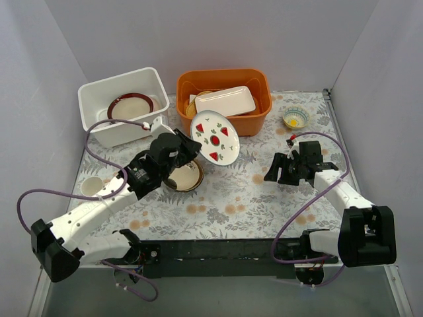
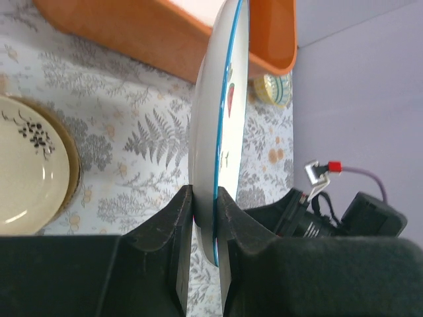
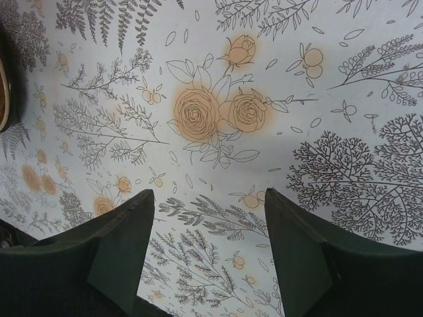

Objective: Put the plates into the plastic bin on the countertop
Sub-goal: Place the plate in the plastic bin.

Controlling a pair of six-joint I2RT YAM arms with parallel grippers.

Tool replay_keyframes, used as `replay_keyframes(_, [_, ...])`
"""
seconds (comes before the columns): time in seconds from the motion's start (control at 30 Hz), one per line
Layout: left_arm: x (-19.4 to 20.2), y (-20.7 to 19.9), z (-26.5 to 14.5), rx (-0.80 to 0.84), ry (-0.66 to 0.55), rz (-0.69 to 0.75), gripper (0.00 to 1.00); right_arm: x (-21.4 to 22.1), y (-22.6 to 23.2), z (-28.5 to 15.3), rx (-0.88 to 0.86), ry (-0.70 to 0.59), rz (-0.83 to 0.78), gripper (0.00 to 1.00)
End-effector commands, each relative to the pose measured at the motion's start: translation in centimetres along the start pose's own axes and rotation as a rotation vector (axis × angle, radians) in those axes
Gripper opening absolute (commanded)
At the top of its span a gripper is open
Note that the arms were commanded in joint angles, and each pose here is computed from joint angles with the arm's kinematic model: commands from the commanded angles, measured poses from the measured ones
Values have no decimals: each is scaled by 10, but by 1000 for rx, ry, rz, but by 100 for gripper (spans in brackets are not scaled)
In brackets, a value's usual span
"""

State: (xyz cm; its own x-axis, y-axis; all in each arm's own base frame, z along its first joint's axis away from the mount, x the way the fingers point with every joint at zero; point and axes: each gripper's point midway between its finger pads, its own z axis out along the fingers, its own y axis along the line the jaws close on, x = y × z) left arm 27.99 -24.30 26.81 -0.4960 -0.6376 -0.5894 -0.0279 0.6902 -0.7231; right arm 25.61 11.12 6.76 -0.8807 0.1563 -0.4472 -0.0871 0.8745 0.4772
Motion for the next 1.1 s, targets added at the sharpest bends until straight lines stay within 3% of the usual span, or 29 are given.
replay_keyframes(0.0, [-63, -61, -7, 172, -78, -29, 0, -4, 3, 2, -24, -8, -20, 75])
replay_keyframes(0.3, [-96, -59, 23, 170, -30, -2, 0, -2, 2, 3, -27, -10, -37, 75])
replay_keyframes(0.43, [-110, -58, 29, 178, -23, -10, 0, -2, 3, 1, -34, -26, -53, 90])
replay_keyframes(0.47, [-114, -56, 31, 172, -28, -8, 0, -3, 3, 1, -36, -33, -60, 98])
replay_keyframes(1.07, [-187, -7, 50, 156, -36, -65, 0, 5, -3, 7, -26, 2, -61, 98])
